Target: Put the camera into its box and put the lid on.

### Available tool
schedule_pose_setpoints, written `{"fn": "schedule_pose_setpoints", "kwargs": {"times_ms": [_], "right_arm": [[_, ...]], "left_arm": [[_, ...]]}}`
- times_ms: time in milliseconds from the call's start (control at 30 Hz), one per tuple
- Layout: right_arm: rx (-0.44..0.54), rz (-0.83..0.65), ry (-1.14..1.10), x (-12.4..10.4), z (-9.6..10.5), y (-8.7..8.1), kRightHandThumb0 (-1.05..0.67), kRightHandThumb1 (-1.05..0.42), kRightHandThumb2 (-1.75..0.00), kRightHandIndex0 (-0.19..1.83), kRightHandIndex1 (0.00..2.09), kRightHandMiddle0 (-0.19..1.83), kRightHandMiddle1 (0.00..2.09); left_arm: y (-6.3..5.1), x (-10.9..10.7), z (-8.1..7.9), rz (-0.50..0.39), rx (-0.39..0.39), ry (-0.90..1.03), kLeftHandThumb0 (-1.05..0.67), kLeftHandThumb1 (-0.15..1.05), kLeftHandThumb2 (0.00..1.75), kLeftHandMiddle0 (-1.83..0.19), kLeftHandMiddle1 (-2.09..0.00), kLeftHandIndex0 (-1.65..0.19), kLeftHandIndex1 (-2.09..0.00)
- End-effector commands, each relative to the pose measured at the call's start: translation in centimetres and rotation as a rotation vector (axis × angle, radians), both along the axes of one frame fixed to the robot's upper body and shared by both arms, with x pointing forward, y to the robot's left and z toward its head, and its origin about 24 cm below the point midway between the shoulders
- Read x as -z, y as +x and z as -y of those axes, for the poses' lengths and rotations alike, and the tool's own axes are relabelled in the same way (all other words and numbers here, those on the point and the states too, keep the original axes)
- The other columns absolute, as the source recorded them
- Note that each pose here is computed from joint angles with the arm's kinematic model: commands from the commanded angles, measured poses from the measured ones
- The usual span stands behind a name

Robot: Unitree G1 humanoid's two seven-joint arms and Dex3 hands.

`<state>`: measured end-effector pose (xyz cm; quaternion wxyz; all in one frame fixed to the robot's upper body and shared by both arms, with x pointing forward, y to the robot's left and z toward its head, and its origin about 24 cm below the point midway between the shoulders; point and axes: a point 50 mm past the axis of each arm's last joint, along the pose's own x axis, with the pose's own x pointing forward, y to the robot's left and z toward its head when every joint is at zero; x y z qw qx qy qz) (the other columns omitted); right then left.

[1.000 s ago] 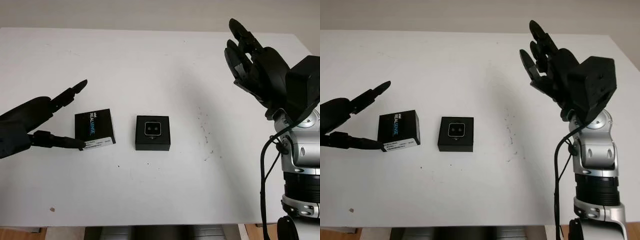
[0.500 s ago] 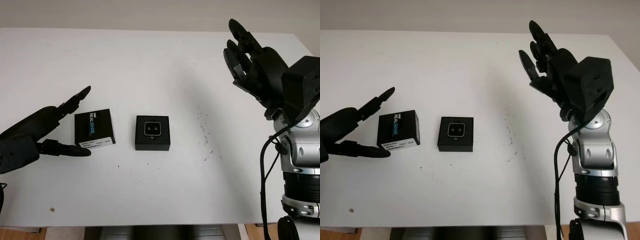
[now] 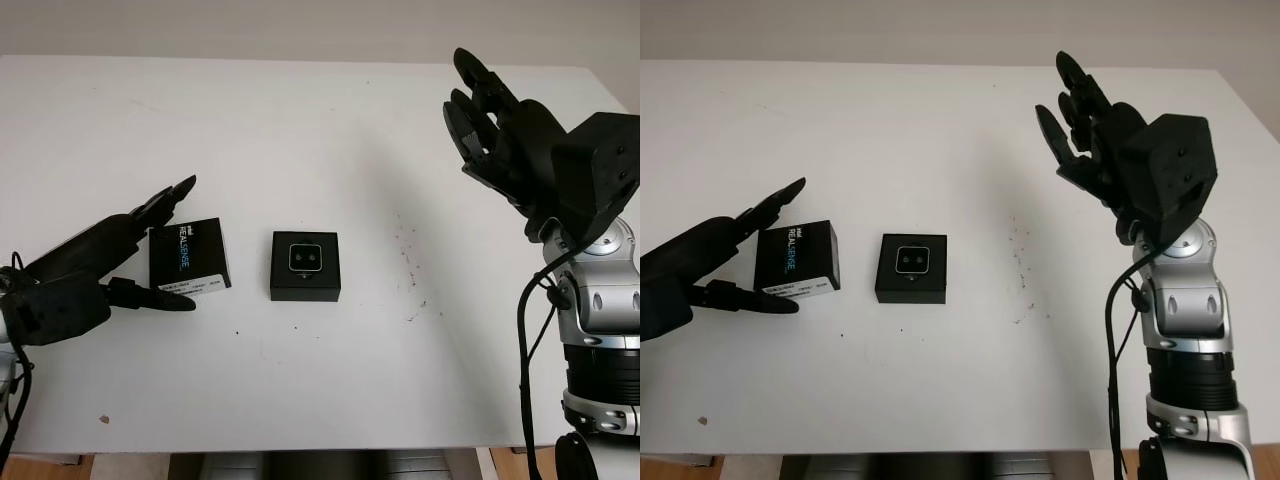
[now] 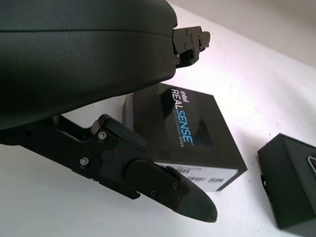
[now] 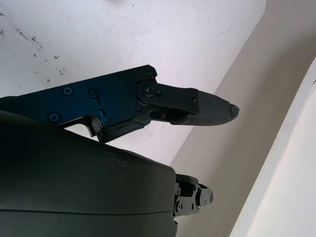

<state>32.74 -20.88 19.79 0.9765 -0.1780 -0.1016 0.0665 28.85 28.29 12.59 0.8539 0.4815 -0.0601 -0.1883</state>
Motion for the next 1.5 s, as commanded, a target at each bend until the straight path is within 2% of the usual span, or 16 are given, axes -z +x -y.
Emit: {"fn": "schedule_pose_setpoints", "kwargs": {"times_ms": [0,300,533,833,1033,1067,1100,1133,1200,1300,1467], "right_arm": [[0.004,0.011,-0.012,-0.3,0.0,-0.3,-0.64,-1.05,-0.55,0.03,0.05,-0.04,0.08],[0.006,0.001,-0.008,-0.2,-0.1,-0.3,-0.63,-1.05,-0.56,0.03,0.05,-0.03,0.07],[0.002,0.005,-0.002,-0.3,-0.1,-0.4,-0.63,-1.05,-0.56,0.02,0.05,-0.04,0.06],[0.006,0.005,-0.017,-0.4,0.0,-0.4,-0.63,-1.05,-0.55,0.03,0.06,-0.03,0.07],[0.009,-0.005,-0.003,-0.3,-0.1,-0.5,-0.62,-1.05,-0.55,0.02,0.05,-0.03,0.06],[0.009,-0.005,-0.004,-0.3,-0.1,-0.5,-0.63,-1.05,-0.55,0.02,0.05,-0.02,0.07],[0.011,-0.005,-0.005,-0.2,-0.1,-0.5,-0.63,-1.05,-0.56,0.03,0.05,-0.02,0.07],[0.012,-0.005,-0.006,-0.2,-0.1,-0.5,-0.63,-1.05,-0.56,0.03,0.06,-0.01,0.07],[0.016,-0.007,-0.006,-0.1,-0.1,-0.5,-0.64,-1.05,-0.55,0.03,0.06,-0.01,0.07],[0.020,-0.017,-0.004,-0.1,-0.1,-0.6,-0.65,-1.05,-0.55,0.04,0.06,0.00,0.07],[0.018,-0.024,-0.012,0.0,-0.2,-0.5,-0.65,-1.05,-0.55,0.04,0.06,0.01,0.07]], "left_arm": [[0.6,0.0,0.4,0.033,-0.001,-0.011,-0.65,0.84,0.05,0.08,-0.08,0.09,-0.08],[1.3,0.6,0.6,0.093,-0.022,0.031,-0.54,0.84,0.05,-0.19,-0.09,-0.14,-0.13],[1.3,0.9,0.5,0.078,0.009,0.059,-0.46,0.83,0.05,-0.40,-0.14,-0.34,-0.20],[1.2,0.9,0.6,0.057,0.061,0.185,-0.39,0.86,0.06,-0.34,-0.08,-0.34,-0.18],[1.2,1.5,0.9,0.092,0.056,0.162,-0.27,0.90,0.07,-0.50,-0.15,-0.45,-0.22],[1.2,1.6,1.0,0.105,0.052,0.155,-0.25,0.92,0.07,-0.54,-0.19,-0.48,-0.25],[1.3,1.7,1.0,0.117,0.047,0.149,-0.22,0.95,0.06,-0.45,-0.55,-0.49,-0.36],[1.3,1.7,1.1,0.135,0.042,0.148,-0.20,0.97,0.06,-0.37,-0.81,-0.47,-0.48],[1.4,1.8,1.2,0.175,0.030,0.145,-0.15,0.99,0.05,-0.32,-1.11,-0.39,-0.87],[1.5,1.7,1.3,0.209,0.017,0.123,-0.12,0.99,0.05,-0.28,-1.26,-0.31,-1.16],[1.8,1.3,1.6,0.208,-0.003,0.028,-0.09,0.97,0.05,-0.30,-1.28,-0.30,-1.26]]}}
